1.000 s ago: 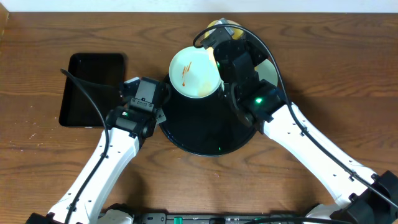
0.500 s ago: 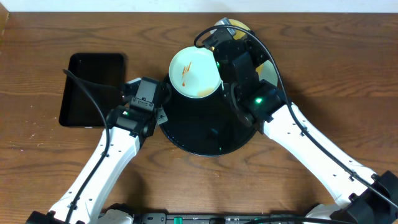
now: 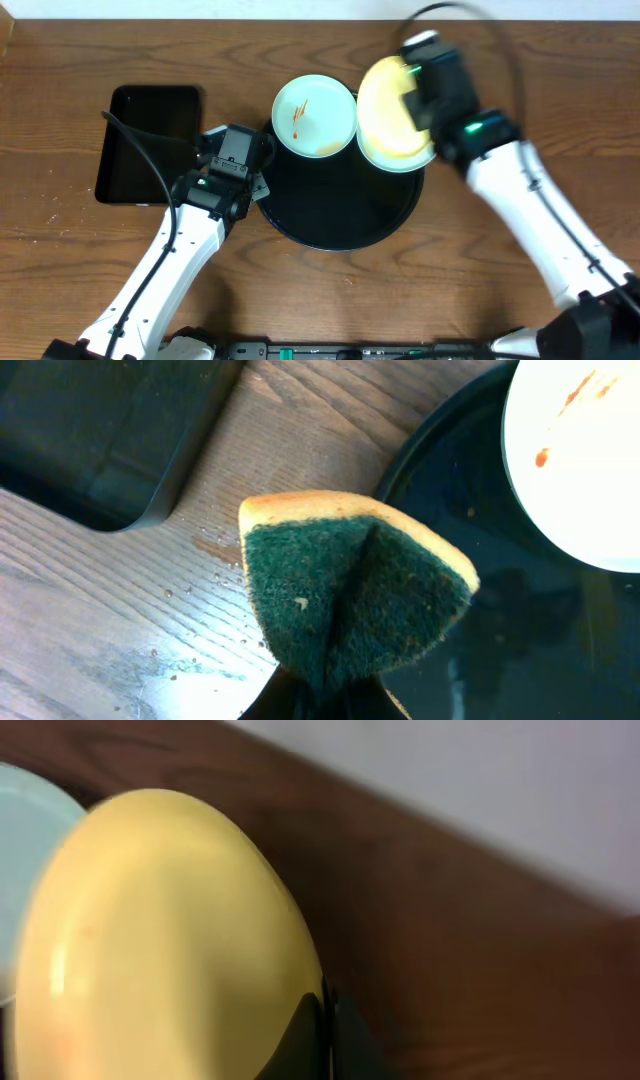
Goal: Clean dirty plates on tray and stack at the side
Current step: 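Carry the yellow plate right and set it on the table, releasing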
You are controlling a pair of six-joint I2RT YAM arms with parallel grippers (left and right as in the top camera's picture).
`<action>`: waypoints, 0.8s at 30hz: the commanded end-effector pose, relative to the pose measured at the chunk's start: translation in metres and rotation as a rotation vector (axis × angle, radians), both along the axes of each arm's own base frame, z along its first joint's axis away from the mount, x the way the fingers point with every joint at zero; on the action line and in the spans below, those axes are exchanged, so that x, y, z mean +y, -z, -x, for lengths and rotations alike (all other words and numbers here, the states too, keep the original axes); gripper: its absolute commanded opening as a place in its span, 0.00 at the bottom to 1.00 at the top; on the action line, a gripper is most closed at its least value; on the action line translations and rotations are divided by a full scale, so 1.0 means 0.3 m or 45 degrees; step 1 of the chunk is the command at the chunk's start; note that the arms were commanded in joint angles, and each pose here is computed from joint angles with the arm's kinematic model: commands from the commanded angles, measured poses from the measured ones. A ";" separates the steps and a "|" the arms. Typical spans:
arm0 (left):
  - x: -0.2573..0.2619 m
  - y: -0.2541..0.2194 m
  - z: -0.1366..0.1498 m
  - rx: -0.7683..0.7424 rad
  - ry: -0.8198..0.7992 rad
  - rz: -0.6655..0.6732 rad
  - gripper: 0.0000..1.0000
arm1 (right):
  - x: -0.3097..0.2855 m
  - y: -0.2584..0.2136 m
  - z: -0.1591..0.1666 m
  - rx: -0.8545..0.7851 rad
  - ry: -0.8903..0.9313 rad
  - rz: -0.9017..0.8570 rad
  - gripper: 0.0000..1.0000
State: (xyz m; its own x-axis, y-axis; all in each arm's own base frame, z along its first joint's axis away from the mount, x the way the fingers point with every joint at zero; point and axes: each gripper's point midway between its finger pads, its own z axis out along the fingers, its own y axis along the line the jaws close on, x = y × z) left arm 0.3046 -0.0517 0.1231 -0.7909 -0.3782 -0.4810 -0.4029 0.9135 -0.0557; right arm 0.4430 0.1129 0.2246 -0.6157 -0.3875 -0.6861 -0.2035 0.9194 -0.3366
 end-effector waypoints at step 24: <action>0.010 0.017 0.007 0.023 -0.002 -0.014 0.08 | -0.965 0.424 0.172 0.344 1.110 -0.992 0.01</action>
State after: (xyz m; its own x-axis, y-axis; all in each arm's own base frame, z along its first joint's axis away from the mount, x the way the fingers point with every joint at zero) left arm 0.3041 -0.0520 0.1223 -0.7928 -0.3778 -0.4784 -0.4018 0.9140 -0.0560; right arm 0.4028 -0.1603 0.1336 -0.6409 0.6329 -0.4343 0.5217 0.7742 0.3584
